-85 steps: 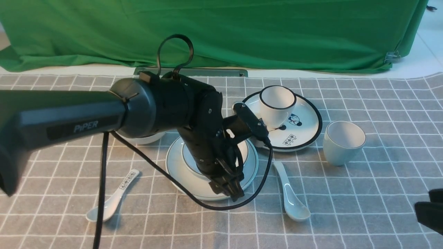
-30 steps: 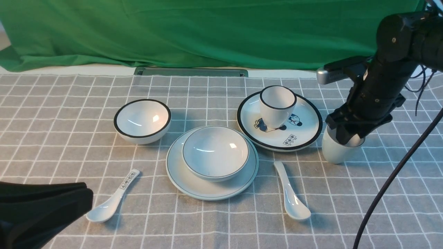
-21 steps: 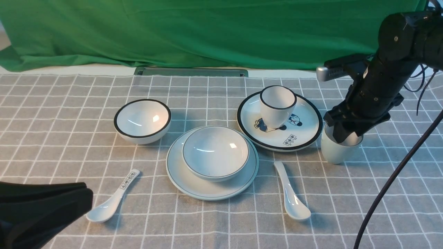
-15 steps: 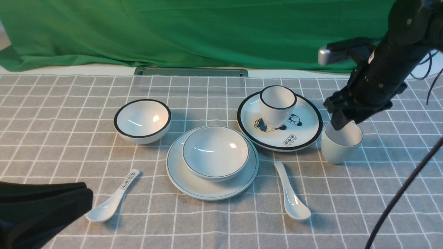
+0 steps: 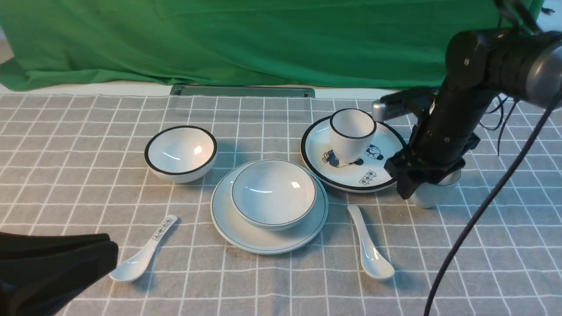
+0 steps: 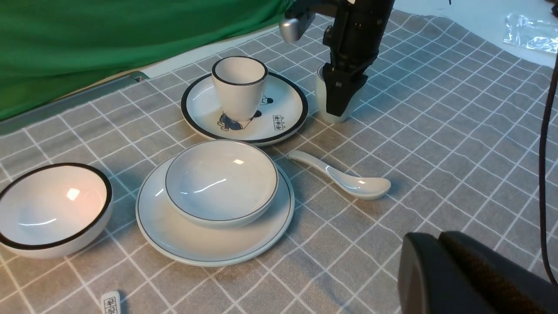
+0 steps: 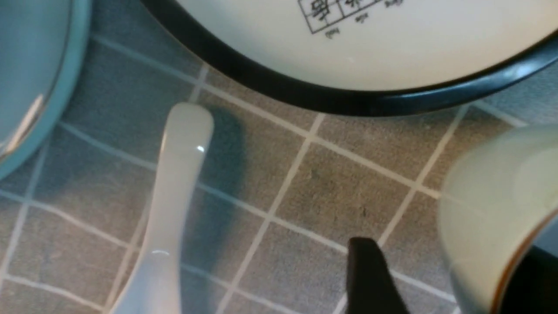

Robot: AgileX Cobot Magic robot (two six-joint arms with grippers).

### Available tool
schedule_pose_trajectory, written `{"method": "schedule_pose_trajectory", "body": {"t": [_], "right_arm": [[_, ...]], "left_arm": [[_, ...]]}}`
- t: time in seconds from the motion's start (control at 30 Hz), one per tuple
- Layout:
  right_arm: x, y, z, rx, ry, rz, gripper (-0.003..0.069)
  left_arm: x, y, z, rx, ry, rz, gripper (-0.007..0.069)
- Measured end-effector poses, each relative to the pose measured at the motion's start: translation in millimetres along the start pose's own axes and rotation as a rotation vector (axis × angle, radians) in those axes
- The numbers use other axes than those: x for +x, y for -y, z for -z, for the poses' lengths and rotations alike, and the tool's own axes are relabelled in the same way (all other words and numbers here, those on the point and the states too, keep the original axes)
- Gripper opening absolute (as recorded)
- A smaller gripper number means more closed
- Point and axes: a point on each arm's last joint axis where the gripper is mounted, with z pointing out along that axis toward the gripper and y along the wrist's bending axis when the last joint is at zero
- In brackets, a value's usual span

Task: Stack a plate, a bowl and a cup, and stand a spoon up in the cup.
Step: Use the right arm to grab a blue teacup, then use the right arm to put the blue teacup into the blue rice bowl in the middle

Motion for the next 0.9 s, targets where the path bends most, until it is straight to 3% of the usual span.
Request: {"method": "schedule_pose_trajectory", "body": {"t": [0.07, 0.1, 0.13, 0.17, 0.2, 0.37, 0.47, 0.6, 0.67, 0.8, 0.9], "right_arm": [[0, 1, -1, 0.001, -0.003, 0.010, 0.0269], [0, 1, -1, 0.001, -0.003, 0.012, 0.0269], [0, 1, -1, 0.000, -0.004, 0.018, 0.0165], [1, 2, -1, 0.000, -0.009, 0.021, 0.0108], [1, 2, -1, 0.002, -0.010, 0.022, 0.0097], [7, -5, 19, -0.001, -0.019, 0.029, 0.0088], [11, -30, 65, 0.015, 0.091, 0.047, 0.0088], [9, -76, 105, 0.006, 0.191, 0.150, 0.0088], [4, -116, 121, -0.018, 0.244, 0.246, 0.0088], [-7, -170, 114, -0.062, 0.249, 0.368, 0.0088], [-19, -190, 95, -0.075, 0.224, 0.407, 0.0088]], "left_arm": [[0, 0, 0, 0.000, 0.000, 0.000, 0.0009], [0, 0, 0, 0.000, 0.000, 0.000, 0.0009], [0, 0, 0, 0.000, 0.000, 0.000, 0.0009], [0, 0, 0, 0.000, 0.000, 0.000, 0.0009], [0, 0, 0, 0.000, 0.000, 0.000, 0.0009], [0, 0, 0, 0.000, -0.001, 0.000, 0.0009], [0, 0, 0, -0.002, -0.001, -0.006, 0.0009], [0, -1, 0, -0.008, -0.002, -0.040, 0.0009], [0, -1, 0, -0.009, -0.003, -0.049, 0.0009], [0, -1, 0, -0.012, -0.003, -0.055, 0.0009], [0, -1, 0, -0.014, -0.004, -0.059, 0.0009]]}}
